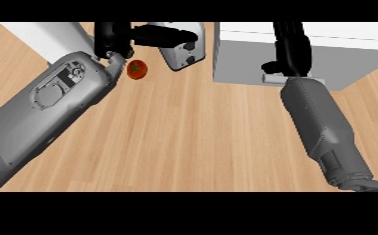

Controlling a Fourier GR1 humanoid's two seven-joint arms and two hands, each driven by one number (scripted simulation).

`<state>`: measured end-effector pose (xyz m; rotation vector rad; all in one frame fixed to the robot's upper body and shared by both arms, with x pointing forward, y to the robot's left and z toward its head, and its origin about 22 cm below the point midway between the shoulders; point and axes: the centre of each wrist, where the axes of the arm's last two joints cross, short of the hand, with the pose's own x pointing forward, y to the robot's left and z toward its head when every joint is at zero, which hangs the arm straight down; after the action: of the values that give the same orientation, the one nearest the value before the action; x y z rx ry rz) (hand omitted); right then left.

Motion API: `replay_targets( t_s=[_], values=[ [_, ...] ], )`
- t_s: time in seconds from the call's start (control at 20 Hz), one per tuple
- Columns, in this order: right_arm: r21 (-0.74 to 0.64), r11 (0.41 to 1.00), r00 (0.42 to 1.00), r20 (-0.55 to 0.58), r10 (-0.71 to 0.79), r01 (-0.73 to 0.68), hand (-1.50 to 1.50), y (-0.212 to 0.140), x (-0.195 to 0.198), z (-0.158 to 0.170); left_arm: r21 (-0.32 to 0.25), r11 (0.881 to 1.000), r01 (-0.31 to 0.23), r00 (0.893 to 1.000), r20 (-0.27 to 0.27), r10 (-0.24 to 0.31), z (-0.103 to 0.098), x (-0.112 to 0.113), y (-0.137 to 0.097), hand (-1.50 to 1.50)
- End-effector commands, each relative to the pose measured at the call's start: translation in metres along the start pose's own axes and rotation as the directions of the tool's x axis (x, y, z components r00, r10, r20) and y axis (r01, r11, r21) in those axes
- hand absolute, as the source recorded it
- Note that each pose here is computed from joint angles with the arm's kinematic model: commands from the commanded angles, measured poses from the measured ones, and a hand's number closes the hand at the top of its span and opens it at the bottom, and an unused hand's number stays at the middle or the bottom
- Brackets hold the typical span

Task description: Pick up the can, place it into the drawer and close the drawer

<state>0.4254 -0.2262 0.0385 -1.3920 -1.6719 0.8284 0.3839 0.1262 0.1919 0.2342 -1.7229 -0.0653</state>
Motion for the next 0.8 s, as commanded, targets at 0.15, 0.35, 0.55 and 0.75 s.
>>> replay_targets(
  t_s=[0.15,0.35,0.55,0.75],
  values=[
    [-0.004,1.000,1.000,0.005,-0.010,0.010,-1.50,-0.009,0.030,-0.035,0.005,1.000,0.019,1.000,0.001,-0.019,0.014,-0.024,0.012,-1.50],
    [0.002,1.000,1.000,-0.009,-0.015,0.015,-1.50,-0.017,0.023,-0.046,-0.018,1.000,-0.002,1.000,0.011,0.002,0.020,-0.012,0.016,-1.50],
    [-0.008,1.000,0.999,-0.029,-0.023,0.023,-1.50,-0.021,0.014,-0.048,-0.021,0.999,0.024,1.000,0.008,-0.024,0.021,-0.019,0.025,-1.50],
    [0.019,0.997,0.997,0.017,-0.069,0.069,-1.50,-0.018,0.023,-0.050,-0.022,1.000,0.009,1.000,0.027,-0.008,0.027,-0.019,0.025,-1.50]
  ],
)
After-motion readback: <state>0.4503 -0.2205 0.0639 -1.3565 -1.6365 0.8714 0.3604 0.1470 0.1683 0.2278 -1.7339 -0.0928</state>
